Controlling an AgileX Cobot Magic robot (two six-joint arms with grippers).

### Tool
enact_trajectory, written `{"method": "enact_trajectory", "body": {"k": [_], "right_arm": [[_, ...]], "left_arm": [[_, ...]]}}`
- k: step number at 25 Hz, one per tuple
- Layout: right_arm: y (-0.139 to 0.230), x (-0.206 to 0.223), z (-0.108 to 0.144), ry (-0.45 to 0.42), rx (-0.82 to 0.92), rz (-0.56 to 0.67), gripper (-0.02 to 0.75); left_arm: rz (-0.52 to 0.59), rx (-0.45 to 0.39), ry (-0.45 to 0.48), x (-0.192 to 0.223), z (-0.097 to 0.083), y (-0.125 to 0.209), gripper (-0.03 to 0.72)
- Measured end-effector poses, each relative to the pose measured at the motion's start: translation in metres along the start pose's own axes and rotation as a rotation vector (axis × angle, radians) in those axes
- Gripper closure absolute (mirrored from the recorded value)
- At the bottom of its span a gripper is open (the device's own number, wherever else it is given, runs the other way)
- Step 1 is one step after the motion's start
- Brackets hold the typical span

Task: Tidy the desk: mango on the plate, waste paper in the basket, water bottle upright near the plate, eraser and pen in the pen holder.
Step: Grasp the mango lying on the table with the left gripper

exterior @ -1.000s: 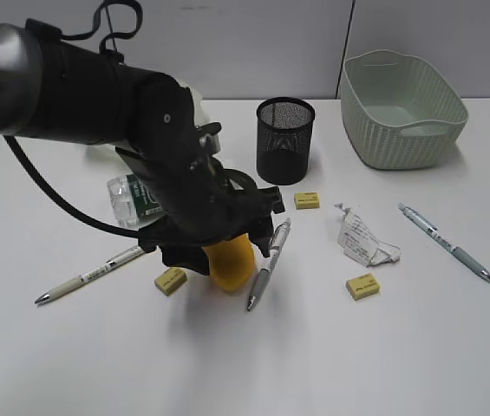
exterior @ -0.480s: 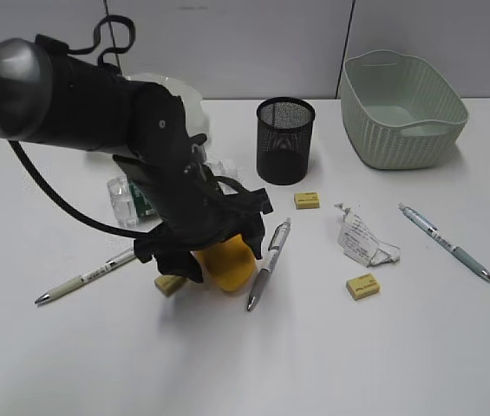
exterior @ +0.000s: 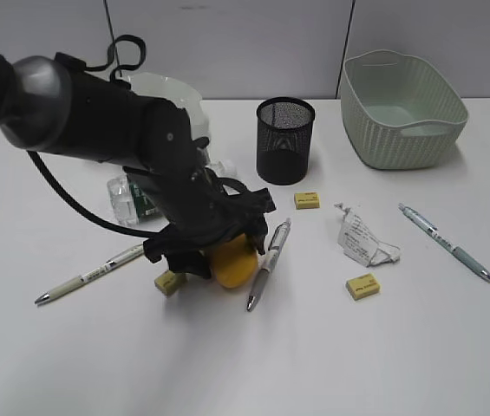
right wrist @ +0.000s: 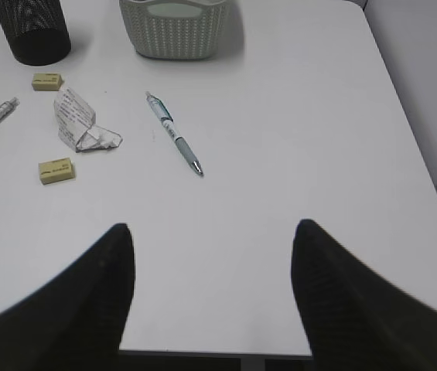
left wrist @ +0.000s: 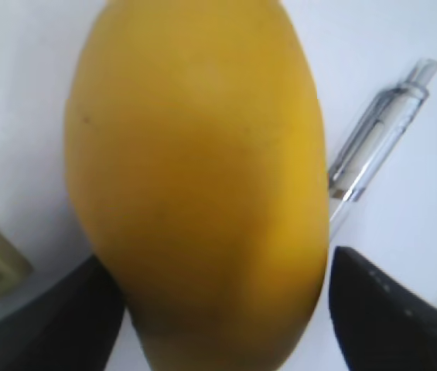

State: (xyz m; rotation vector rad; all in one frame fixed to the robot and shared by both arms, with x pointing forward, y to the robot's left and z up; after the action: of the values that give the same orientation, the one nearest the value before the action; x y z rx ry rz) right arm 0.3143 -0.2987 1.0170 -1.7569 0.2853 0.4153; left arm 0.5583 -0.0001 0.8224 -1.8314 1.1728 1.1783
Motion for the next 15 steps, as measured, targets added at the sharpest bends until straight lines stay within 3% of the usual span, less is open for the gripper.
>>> {"method": "enact_trajectory", "body": {"k": [4,15], "right_arm": [[0.0,0.0,0.0,0.0,0.0,0.0,0.23],[0.0,0.0,0.0,0.0,0.0,0.0,0.23]], "left_arm": [[-0.01,-0.012,0.006,-0.0008,0.001,-0.0063,0.139],[0.003,-0.041,0.016,-0.0027,-0.001,-0.0048,0.141]]}}
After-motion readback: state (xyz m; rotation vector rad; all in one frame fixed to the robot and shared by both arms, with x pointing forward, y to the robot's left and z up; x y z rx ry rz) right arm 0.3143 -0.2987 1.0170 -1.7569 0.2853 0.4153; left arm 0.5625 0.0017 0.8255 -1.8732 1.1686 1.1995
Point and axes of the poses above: a point on each arm's last joint axis where the gripper is mounted, x pointing out along that axis toward the gripper, z along the wrist's bending axis when the last joint is at zero, y = z × x, the point moved 9 cm from there along x, pointing out along that axis toward the gripper, and after that the axes turned 8 degrees about -x, right-handed, at the moved point
